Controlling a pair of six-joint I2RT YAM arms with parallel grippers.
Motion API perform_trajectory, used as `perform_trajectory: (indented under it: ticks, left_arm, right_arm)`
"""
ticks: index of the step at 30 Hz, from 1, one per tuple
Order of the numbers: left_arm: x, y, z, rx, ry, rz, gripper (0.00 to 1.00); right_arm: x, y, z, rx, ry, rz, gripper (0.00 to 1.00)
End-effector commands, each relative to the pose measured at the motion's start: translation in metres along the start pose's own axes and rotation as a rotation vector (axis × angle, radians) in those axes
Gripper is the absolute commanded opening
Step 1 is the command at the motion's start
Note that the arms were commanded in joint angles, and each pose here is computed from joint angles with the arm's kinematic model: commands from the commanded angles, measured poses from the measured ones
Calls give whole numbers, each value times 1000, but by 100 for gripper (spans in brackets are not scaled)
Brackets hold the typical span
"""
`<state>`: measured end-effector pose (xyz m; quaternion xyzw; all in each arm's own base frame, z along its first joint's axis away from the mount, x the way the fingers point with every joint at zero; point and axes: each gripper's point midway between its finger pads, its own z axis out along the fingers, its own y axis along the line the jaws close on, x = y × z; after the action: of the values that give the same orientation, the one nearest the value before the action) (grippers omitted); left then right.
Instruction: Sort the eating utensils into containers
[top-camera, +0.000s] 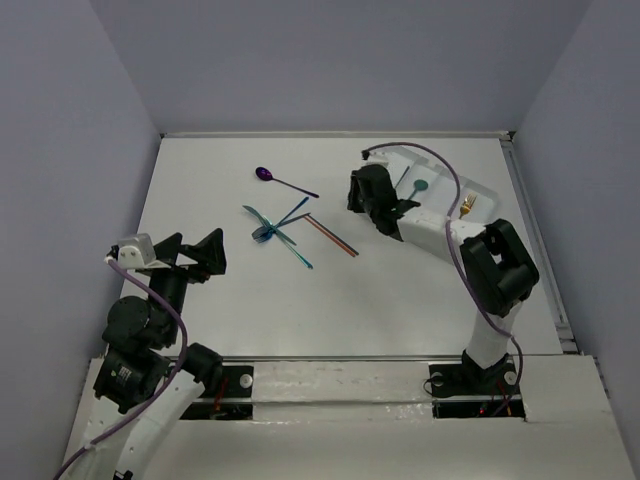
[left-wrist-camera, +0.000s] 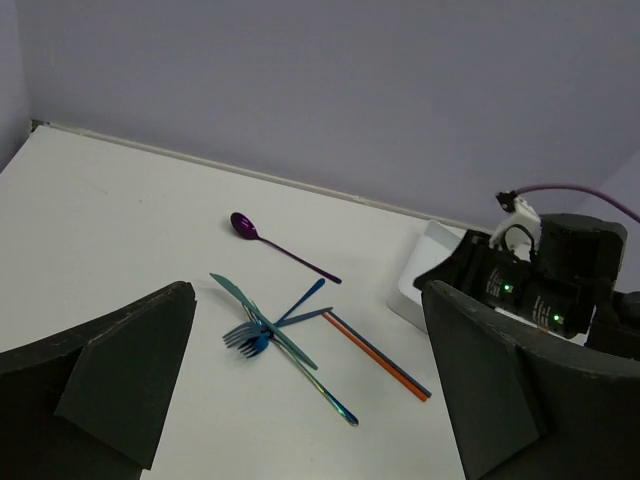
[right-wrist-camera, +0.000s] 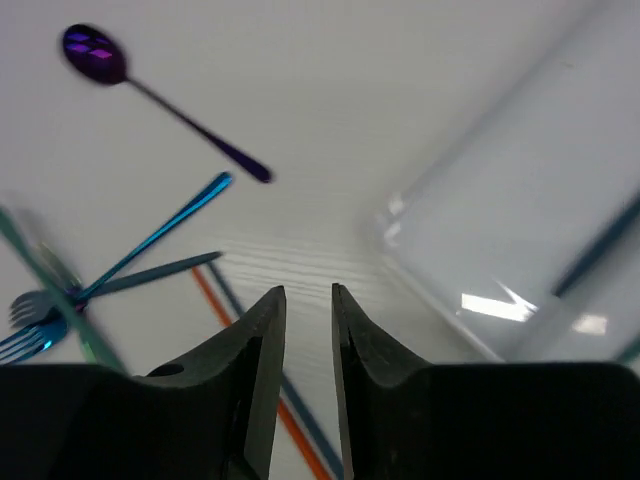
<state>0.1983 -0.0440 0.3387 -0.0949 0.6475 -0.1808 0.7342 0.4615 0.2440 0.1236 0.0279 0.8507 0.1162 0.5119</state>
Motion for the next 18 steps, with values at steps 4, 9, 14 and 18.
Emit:
perform_trajectory:
  ticks: [4, 9, 14, 18]
  left_arm:
    - [-5, -4, 5, 9, -22, -1, 99]
    - [-5, -4, 5, 10, -21, -1, 99]
    - [-5, -5, 5, 17, -22, -2, 99]
    - [-6, -5, 4, 20, -25, -4, 99]
  right_arm:
    - [41, 147, -14, -458, 133, -335, 21]
    - [56, 201, -18, -609, 191, -426, 35]
    - [84, 214, 5, -625, 273, -480, 36]
    - [89, 231, 7, -647, 277, -494, 36]
